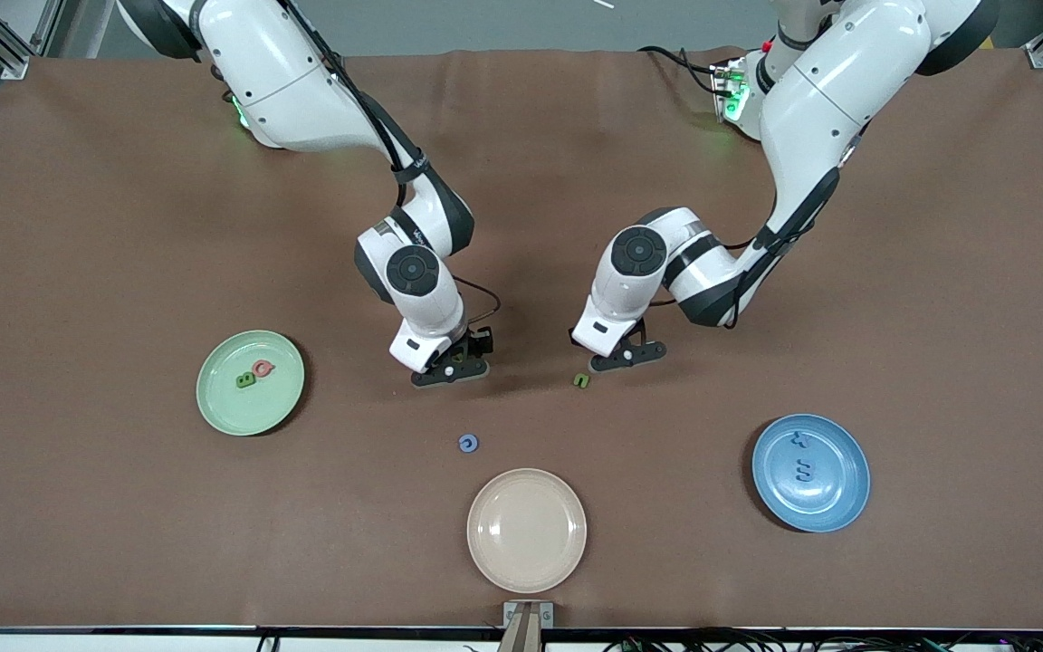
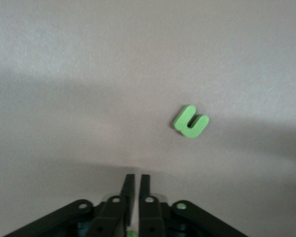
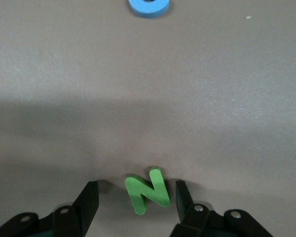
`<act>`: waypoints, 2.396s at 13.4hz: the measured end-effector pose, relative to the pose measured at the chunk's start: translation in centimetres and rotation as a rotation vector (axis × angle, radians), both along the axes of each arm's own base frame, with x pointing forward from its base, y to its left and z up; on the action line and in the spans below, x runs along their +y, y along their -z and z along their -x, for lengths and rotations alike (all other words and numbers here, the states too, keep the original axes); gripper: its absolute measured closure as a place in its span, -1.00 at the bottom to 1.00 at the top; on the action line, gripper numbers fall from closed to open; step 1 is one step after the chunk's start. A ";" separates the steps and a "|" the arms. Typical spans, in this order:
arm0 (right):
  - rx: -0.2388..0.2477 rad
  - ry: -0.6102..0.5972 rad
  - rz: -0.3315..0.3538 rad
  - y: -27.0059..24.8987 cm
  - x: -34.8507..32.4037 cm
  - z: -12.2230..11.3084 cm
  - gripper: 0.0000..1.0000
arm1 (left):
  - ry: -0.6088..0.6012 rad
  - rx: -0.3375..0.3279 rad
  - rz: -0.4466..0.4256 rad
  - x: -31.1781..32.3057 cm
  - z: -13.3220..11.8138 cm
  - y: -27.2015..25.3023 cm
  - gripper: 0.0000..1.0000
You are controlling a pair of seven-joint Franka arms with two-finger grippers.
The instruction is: Sort upper and lower case letters into plates
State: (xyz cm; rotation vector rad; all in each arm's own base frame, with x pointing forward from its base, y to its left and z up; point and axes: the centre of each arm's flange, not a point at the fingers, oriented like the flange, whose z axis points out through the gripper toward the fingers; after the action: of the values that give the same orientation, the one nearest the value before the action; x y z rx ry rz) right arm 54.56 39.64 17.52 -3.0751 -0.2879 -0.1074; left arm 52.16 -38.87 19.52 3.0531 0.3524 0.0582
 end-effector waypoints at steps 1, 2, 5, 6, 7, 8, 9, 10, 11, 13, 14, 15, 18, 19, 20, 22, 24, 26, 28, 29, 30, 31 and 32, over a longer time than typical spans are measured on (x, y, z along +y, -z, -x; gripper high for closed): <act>-0.002 -0.009 0.003 0.0 -0.1 -0.1 -0.36 | -0.005 -0.011 0.007 -0.1 -0.5 -0.5 0.50; -0.002 -0.018 0.005 0.1 -0.2 -0.1 -0.32 | -0.008 -0.023 0.014 -0.2 -1.1 -1.0 0.30; -0.015 -0.027 -0.003 -0.6 -0.2 -0.3 0.32 | 0.026 -0.062 0.022 -1.0 -2.5 -1.3 0.02; -0.013 -0.021 0.002 -0.5 -0.6 -0.4 0.33 | 0.044 -0.072 0.018 -1.4 -2.8 -0.7 -0.04; -0.014 -0.008 0.004 -0.5 -1.5 -0.9 0.33 | 0.060 -0.079 0.014 -1.6 -3.1 0.0 -0.04; -0.012 0.002 0.009 -0.5 -2.8 -1.7 0.33 | 0.074 -0.082 0.011 -1.9 -3.2 0.7 -0.04; 0.002 0.003 0.025 -0.6 -4.8 -2.8 0.33 | 0.085 -0.081 0.009 -2.2 -3.1 1.3 -0.04; 0.026 -0.008 0.046 -1.1 -7.6 -4.2 0.33 | 0.092 -0.077 0.008 -2.5 -2.9 1.8 -0.04; 0.051 -0.033 0.064 -2.2 -11.3 -5.9 0.33 | 0.098 -0.077 0.009 -2.8 -2.8 1.9 -0.04; 0.106 -0.100 0.085 -5.1 -20.1 -8.8 0.33 | 0.102 -0.081 0.012 -3.2 -2.7 1.8 -0.03; 0.124 -0.138 0.084 -6.2 -24.7 -9.8 0.33 | 0.105 -0.080 0.011 -3.2 -2.7 1.8 0.02; 0.135 -0.173 0.081 -6.7 -29.1 -10.4 0.33 | 0.112 -0.080 0.010 -3.1 -2.7 1.9 0.03; 0.190 -0.206 0.031 -4.5 -37.8 -9.6 0.33 | 0.131 -0.083 0.005 -2.9 -3.0 2.0 0.11; 0.208 -0.201 0.001 -3.4 -38.4 -8.8 0.33 | 0.135 -0.085 0.003 -2.8 -3.1 2.0 0.11; 0.221 -0.197 -0.020 -2.5 -38.1 -8.1 0.33 | 0.140 -0.088 0.000 -2.6 -3.3 2.0 0.11; 0.234 -0.217 -0.035 -1.4 -36.1 -7.2 0.33 | 0.139 -0.095 -0.004 -2.2 -3.9 1.9 0.11; 0.236 -0.242 -0.038 -1.3 -34.2 -6.9 0.33 | 0.134 -0.099 -0.005 -2.0 -4.2 2.0 0.11; 0.235 -0.249 -0.037 -1.4 -33.6 -6.9 0.28 | 0.132 -0.100 -0.004 -2.0 -4.4 1.9 0.18; 0.220 -0.246 -0.036 -2.1 -33.8 -7.5 0.08 | 0.131 -0.102 -0.004 -1.9 -4.5 1.9 0.27; 0.217 -0.242 -0.038 -3.1 -33.7 -8.2 -0.14 | 0.130 -0.103 -0.004 -1.9 -4.5 1.8 0.27; 0.227 -0.220 -0.042 -4.6 -33.4 -8.9 -0.37 | 0.129 -0.105 -0.003 -1.9 -4.6 1.8 0.42; 0.236 -0.160 -0.042 -6.3 -32.6 -9.7 -0.54 | 0.127 -0.107 -0.003 -1.8 -4.8 1.7 0.47; 0.237 -0.063 -0.037 -8.1 -30.6 -10.3 -0.77 | 0.122 -0.112 -0.002 -1.7 -5.1 1.5 0.47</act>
State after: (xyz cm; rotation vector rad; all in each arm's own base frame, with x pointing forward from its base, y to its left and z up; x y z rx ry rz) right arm 64.90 9.04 25.66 -2.9972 -0.3636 0.2487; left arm 57.25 -40.54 18.02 3.0490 0.1584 0.2223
